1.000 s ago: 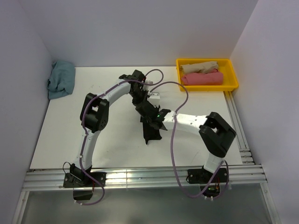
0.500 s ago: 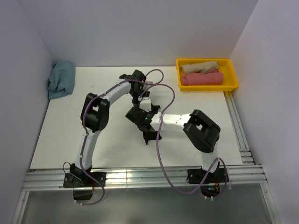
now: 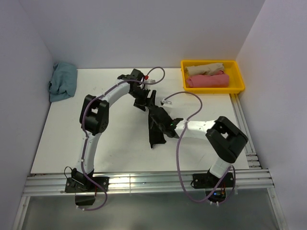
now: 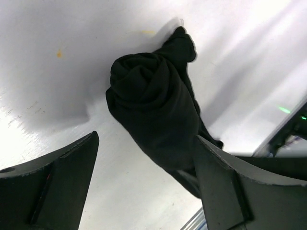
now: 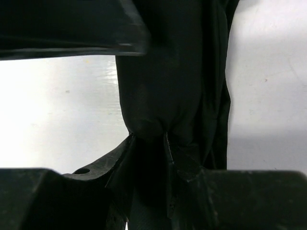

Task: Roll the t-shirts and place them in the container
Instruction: Roll the tshirt

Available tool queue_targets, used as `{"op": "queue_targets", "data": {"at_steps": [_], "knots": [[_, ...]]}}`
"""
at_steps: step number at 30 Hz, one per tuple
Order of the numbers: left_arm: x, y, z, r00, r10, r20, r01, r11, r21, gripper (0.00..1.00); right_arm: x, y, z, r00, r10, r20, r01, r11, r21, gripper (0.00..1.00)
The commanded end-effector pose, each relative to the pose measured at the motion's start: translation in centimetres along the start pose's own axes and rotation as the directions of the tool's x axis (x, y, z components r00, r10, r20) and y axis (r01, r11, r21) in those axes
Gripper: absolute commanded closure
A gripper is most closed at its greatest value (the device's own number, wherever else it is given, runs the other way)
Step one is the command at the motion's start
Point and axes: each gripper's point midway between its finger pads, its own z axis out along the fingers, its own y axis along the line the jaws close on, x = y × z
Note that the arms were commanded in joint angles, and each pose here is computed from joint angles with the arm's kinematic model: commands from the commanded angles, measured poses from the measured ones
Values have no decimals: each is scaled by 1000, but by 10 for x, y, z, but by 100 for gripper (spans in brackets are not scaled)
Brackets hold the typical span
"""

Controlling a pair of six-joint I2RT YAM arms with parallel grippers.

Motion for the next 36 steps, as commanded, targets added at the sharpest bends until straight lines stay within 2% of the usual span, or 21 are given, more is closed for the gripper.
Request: {"op": "queue_targets", "data": {"at_steps": [1, 7, 8, 9, 18, 26, 35, 36], "knots": [[-20, -31, -34, 993, 53, 107, -68, 988, 138, 16, 9, -4, -1, 987, 129, -100, -141, 982, -125, 68], [-14, -36, -26, 992, 40, 119, -65, 976, 210, 14, 11, -13, -2, 954, 257, -157, -288, 930, -230, 68], [-12, -37, -24, 993, 37, 115, -62, 974, 219, 14, 16, -22, -1, 940, 292, -176, -327, 919, -221, 68], [-8, -32, -15, 995, 26, 97, -47, 973, 224, 14, 21, -25, -3, 910, 352, -220, -403, 875, -267, 69], [-4, -23, 0, 996, 3, 85, -21, 978, 209, 14, 29, -38, 2, 830, 461, -313, -549, 773, -317, 70], [-7, -14, 12, 997, 3, 74, -12, 993, 120, 20, 35, -44, 8, 819, 469, -332, -563, 771, -299, 71], [-12, -11, 22, 998, 25, 65, -28, 999, 39, 35, 37, -49, 10, 831, 449, -328, -540, 793, -281, 71], [-12, -10, 24, 998, 31, 60, -33, 999, 31, 40, 39, -52, 12, 837, 441, -324, -529, 805, -269, 71]]}}
